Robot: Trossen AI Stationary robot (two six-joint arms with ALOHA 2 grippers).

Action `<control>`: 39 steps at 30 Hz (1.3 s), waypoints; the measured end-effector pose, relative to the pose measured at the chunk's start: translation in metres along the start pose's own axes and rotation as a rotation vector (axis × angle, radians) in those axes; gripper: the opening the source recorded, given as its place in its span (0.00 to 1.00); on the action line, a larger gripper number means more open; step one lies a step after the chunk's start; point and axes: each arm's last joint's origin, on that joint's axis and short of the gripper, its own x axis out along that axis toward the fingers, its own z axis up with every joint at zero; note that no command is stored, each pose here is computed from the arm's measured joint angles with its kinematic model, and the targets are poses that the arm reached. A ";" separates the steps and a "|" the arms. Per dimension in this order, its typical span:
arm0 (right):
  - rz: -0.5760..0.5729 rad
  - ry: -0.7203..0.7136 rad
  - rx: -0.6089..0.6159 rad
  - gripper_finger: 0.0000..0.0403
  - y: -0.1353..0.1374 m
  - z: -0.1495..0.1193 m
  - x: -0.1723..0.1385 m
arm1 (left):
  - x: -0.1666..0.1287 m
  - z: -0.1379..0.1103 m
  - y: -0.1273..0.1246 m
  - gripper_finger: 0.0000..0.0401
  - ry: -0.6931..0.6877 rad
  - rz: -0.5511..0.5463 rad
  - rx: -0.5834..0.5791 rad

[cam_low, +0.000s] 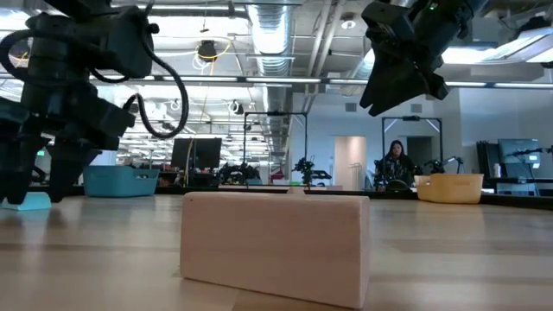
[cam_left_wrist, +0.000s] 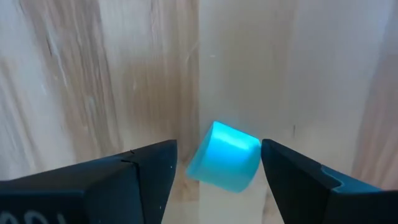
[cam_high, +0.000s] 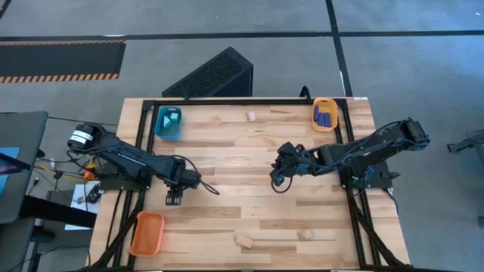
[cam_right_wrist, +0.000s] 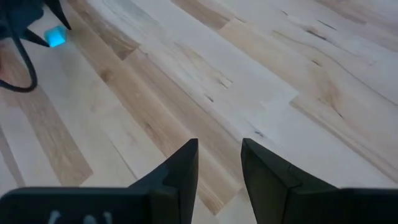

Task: Sort & place blocks by color
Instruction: Put the light blue block into the blue bin

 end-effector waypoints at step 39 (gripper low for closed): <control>0.092 0.134 0.201 0.33 0.033 -0.044 0.006 | -0.056 0.094 0.121 0.26 -0.579 0.073 -0.384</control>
